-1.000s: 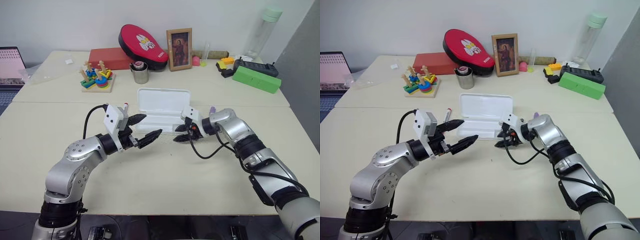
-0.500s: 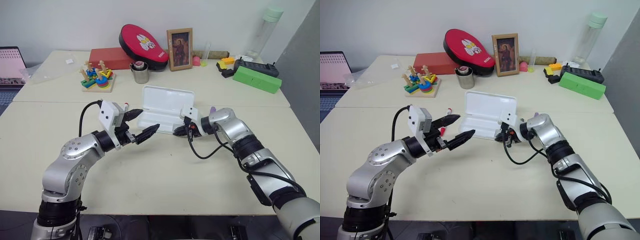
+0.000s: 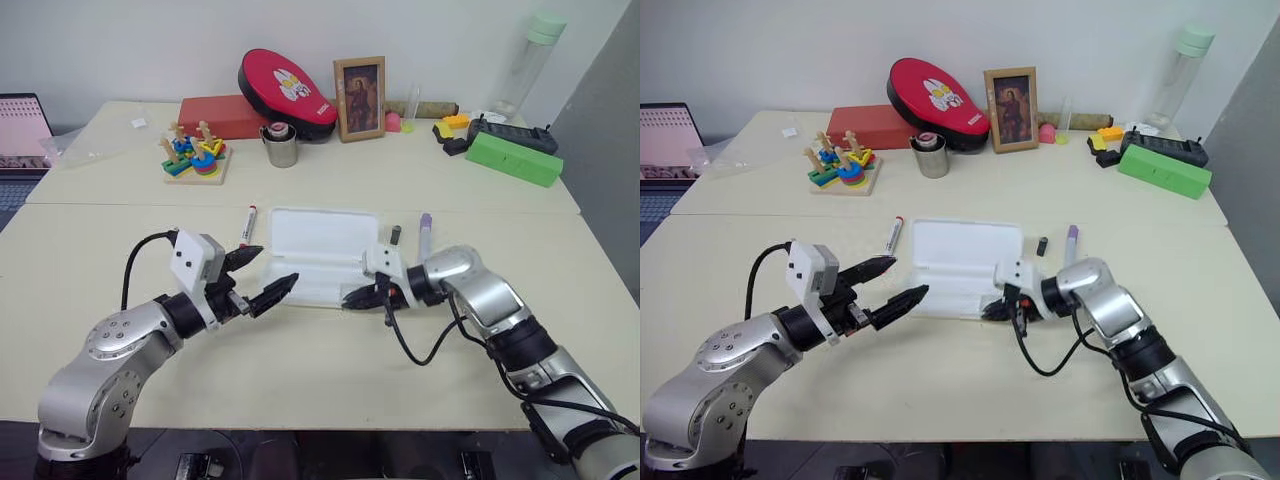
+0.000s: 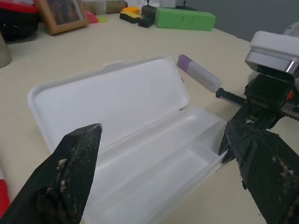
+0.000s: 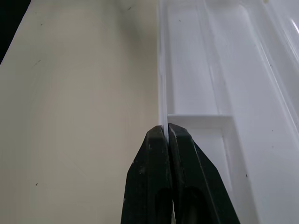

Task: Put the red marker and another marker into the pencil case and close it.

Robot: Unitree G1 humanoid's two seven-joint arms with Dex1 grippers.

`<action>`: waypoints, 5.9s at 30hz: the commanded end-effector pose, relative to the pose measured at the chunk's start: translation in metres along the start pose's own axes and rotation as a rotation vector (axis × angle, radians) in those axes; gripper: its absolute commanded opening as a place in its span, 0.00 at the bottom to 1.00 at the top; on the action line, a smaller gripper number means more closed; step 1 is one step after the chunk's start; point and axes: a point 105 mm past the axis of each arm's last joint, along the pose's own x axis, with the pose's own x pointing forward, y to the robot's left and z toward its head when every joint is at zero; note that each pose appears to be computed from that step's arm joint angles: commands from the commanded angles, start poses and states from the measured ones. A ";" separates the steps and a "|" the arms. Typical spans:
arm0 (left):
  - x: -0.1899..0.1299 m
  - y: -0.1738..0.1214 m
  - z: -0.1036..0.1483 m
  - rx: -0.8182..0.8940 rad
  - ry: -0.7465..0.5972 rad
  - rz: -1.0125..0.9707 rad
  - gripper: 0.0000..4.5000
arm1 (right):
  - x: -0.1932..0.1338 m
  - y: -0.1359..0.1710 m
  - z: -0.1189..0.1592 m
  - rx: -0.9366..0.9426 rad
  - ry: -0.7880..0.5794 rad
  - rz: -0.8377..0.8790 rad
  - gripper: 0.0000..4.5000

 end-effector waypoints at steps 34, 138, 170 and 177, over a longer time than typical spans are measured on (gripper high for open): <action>0.039 0.129 -0.079 -0.127 0.294 0.477 1.00 | -0.072 -0.031 0.142 -0.087 -0.562 -0.304 0.99; 0.085 -0.006 0.085 0.270 -0.226 -0.245 1.00 | -0.135 -0.104 0.047 0.308 -0.398 -1.263 0.24; -0.082 0.002 -0.005 0.140 0.170 0.046 1.00 | 0.049 -0.008 0.048 -0.143 0.025 -0.105 0.24; -0.074 0.001 -0.002 0.147 0.161 0.027 1.00 | 0.046 -0.007 0.051 -0.142 0.009 -0.097 0.47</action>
